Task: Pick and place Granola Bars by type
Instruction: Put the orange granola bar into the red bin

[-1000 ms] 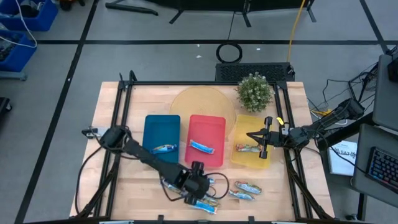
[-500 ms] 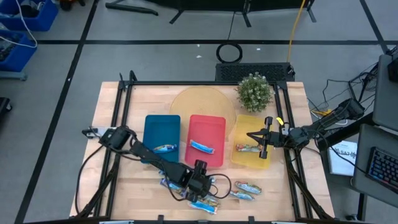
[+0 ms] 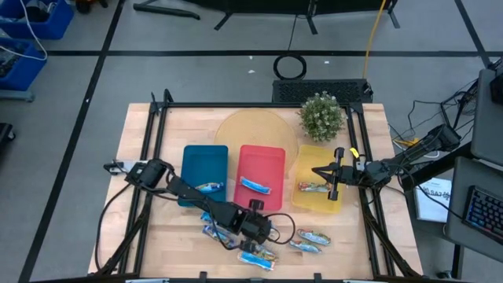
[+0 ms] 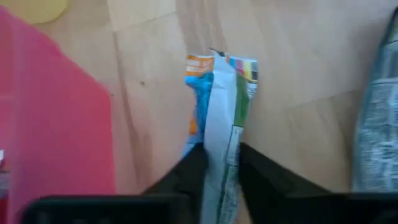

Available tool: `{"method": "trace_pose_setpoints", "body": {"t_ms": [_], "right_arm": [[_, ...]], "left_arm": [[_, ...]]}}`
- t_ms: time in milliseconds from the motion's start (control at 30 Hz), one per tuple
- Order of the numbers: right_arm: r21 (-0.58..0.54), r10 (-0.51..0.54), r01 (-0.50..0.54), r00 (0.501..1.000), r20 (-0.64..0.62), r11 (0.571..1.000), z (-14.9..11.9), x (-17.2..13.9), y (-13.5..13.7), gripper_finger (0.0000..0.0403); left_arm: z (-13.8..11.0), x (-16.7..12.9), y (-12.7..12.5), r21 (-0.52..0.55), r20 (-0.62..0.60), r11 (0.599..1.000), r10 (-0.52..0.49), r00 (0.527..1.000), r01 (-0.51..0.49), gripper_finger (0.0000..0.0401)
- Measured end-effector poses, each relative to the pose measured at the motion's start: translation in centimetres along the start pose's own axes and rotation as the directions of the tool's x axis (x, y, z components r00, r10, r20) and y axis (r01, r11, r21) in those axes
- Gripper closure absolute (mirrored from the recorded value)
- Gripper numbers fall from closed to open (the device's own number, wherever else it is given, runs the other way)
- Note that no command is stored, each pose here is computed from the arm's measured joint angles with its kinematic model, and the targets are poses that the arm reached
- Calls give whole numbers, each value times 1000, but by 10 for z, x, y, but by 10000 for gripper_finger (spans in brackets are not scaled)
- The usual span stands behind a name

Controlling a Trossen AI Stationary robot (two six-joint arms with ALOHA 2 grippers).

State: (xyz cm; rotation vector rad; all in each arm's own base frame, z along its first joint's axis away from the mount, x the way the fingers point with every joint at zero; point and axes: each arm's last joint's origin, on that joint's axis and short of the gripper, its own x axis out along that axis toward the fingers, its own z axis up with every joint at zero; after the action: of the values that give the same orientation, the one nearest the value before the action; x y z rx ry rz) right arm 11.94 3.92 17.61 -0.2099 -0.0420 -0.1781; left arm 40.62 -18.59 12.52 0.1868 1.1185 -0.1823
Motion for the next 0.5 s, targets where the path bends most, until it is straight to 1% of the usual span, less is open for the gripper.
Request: {"method": "trace_pose_setpoints", "body": {"t_ms": [67,100,167,267,333,400,500], "right_arm": [[0,0,0,1000,-1,1000,0,0,0,403],[-1,1,-1,1000,-2,1000,0,0,0,403],[-2,1,-1,1000,-3,1000,0,0,0,403],[-2,1,-1,1000,-3,1000,0,0,0,403],[-2,1,-1,1000,-3,1000,0,0,0,403],[-3,1,-1,1000,-3,1000,0,0,0,403],[-5,1,-1,1000,-5,1000,-1,0,0,403]], "left_arm": [[0,0,-2,5,-3,1000,-29,1000,29,371],[0,-2,-2,10,0,999,-34,999,34,378],[2,-8,-4,19,12,999,-36,999,36,377],[2,-21,-7,51,17,998,-42,999,42,353],[3,-39,-9,82,25,996,-24,999,22,346],[11,-65,-10,93,106,996,3,994,-13,352],[18,-112,0,83,208,988,107,972,-127,376]]}}
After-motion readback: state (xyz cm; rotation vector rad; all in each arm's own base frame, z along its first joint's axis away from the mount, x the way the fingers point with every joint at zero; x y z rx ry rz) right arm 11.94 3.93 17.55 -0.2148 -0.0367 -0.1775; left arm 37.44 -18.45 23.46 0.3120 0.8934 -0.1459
